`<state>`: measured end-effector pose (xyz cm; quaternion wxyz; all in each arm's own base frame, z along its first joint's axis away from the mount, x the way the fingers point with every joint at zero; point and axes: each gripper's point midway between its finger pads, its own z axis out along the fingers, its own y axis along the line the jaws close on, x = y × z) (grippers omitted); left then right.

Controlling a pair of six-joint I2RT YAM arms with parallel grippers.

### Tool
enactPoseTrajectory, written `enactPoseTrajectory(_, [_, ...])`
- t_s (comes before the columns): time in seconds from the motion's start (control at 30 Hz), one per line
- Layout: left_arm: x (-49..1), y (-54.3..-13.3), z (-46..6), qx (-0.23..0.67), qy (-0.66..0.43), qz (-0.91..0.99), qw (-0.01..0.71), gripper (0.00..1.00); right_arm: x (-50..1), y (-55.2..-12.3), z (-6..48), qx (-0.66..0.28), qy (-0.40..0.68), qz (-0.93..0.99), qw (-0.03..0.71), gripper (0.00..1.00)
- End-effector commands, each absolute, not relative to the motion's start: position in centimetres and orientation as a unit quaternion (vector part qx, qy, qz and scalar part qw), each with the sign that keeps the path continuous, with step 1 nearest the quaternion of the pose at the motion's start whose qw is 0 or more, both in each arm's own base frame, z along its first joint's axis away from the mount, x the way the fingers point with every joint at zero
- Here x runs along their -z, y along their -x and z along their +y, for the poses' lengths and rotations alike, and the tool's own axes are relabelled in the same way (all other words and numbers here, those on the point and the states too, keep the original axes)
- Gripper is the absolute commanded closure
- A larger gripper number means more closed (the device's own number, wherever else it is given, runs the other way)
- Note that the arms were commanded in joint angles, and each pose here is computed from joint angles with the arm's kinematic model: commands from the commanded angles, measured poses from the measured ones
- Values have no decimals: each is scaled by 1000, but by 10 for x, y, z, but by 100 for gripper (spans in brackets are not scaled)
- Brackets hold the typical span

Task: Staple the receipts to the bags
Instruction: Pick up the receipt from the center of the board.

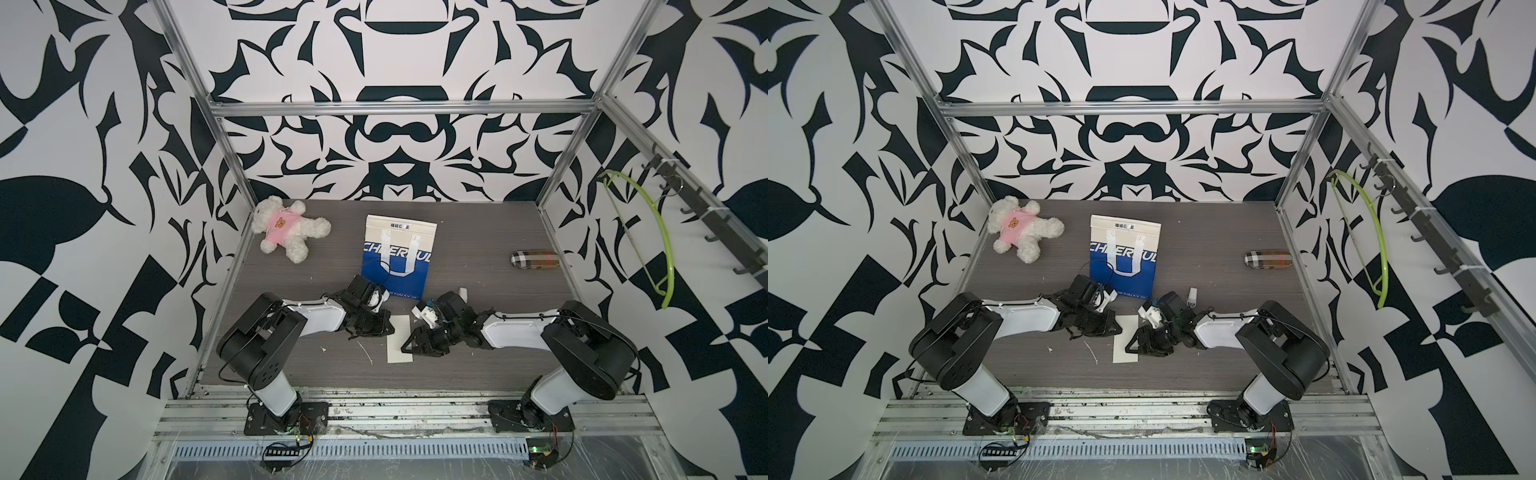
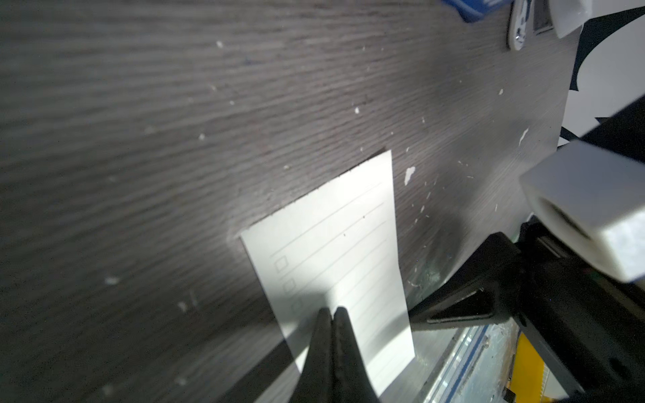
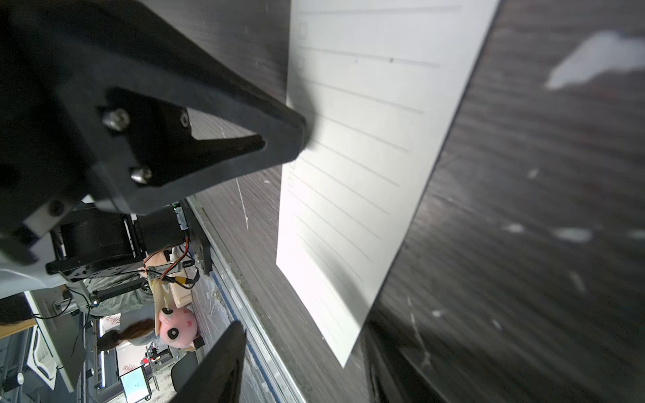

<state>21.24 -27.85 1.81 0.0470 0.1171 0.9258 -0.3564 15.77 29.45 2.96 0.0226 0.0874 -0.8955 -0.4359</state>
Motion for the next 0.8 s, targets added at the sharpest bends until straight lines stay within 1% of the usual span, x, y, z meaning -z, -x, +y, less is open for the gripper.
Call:
enactPoseTrajectory(0.0, [4, -197, -266, 332, -103, 938, 12, 100, 26, -133, 250, 324, -43, -943, 64, 43])
enactPoseTrajectory(0.23, [8, -195, -267, 333, -96, 938, 2, 100, 20, -134, 261, 365, -52, -928, 55, 43])
enactPoseTrajectory(0.5, [12, -194, -267, 334, -92, 938, -5, 100, 19, -137, 262, 382, -39, -922, 44, 48])
enactPoseTrajectory(0.67, [12, -193, -268, 336, -91, 937, -6, 100, 23, -139, 266, 380, -38, -923, 52, 58])
enactPoseTrajectory(0.77, [12, -192, -267, 336, -92, 937, -7, 100, 26, -140, 267, 379, -36, -923, 57, 62])
